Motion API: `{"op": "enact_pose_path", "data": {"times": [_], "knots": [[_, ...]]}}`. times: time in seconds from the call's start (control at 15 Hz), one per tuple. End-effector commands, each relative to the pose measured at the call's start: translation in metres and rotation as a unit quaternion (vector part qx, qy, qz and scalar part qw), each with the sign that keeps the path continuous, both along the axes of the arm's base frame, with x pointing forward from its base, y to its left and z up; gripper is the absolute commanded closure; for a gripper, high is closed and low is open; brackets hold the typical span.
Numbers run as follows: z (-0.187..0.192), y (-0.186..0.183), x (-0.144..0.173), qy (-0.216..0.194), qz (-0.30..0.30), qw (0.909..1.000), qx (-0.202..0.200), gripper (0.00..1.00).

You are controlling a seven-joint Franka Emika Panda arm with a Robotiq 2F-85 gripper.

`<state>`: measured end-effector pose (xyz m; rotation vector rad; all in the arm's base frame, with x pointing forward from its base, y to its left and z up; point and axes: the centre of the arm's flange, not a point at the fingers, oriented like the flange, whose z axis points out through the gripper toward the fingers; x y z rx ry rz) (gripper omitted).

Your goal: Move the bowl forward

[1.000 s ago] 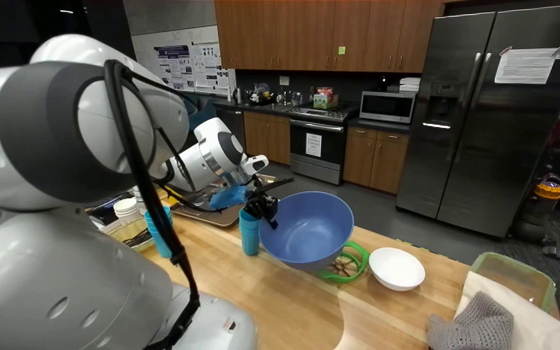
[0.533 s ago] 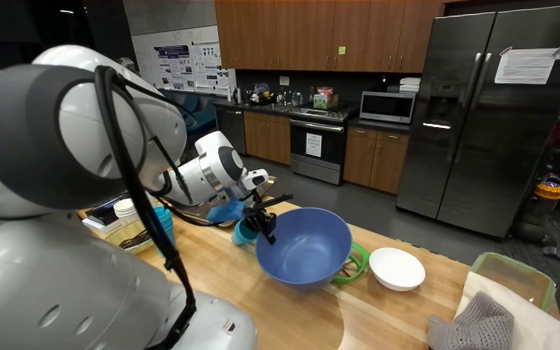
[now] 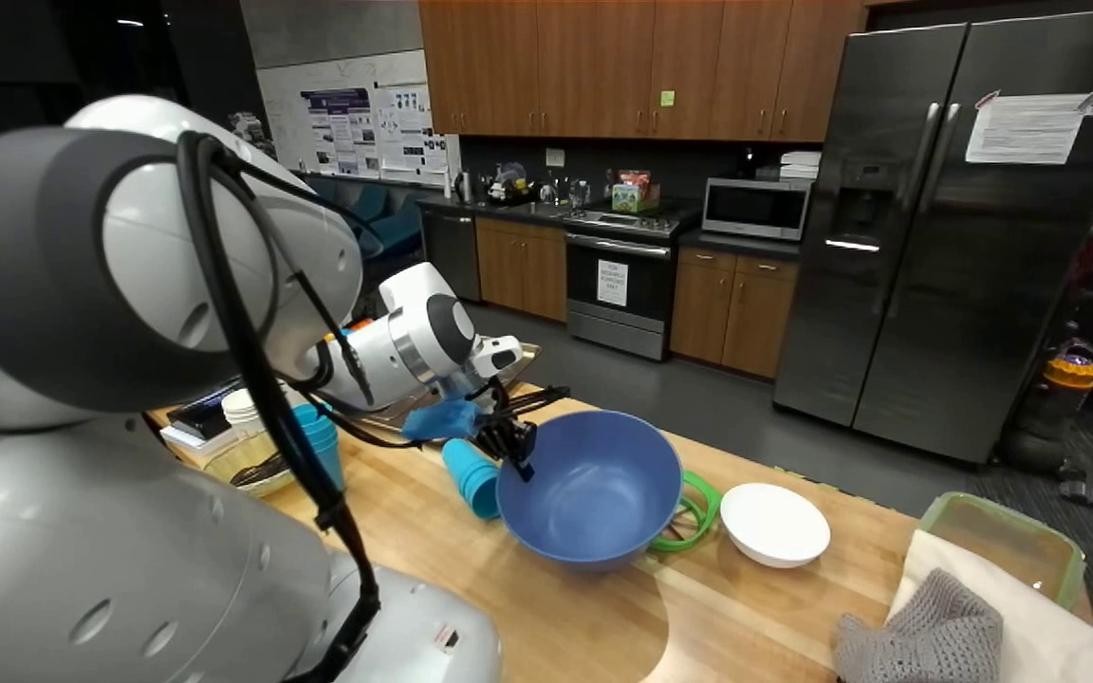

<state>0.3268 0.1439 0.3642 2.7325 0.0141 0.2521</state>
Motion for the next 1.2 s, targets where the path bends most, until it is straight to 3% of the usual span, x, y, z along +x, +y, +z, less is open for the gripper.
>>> {"op": "enact_pose_path", "data": {"times": [0.0,0.47,1.07,1.13], "knots": [[-0.005,0.0,-0.007,0.028,0.04,0.998,0.04,1.0],[-0.027,0.001,-0.028,0.118,0.059,0.9863,0.099,1.0],[-0.021,0.001,-0.03,0.097,0.044,0.9891,0.101,1.0],[-0.015,0.011,-0.014,0.099,0.054,0.9896,0.089,0.75]]}}
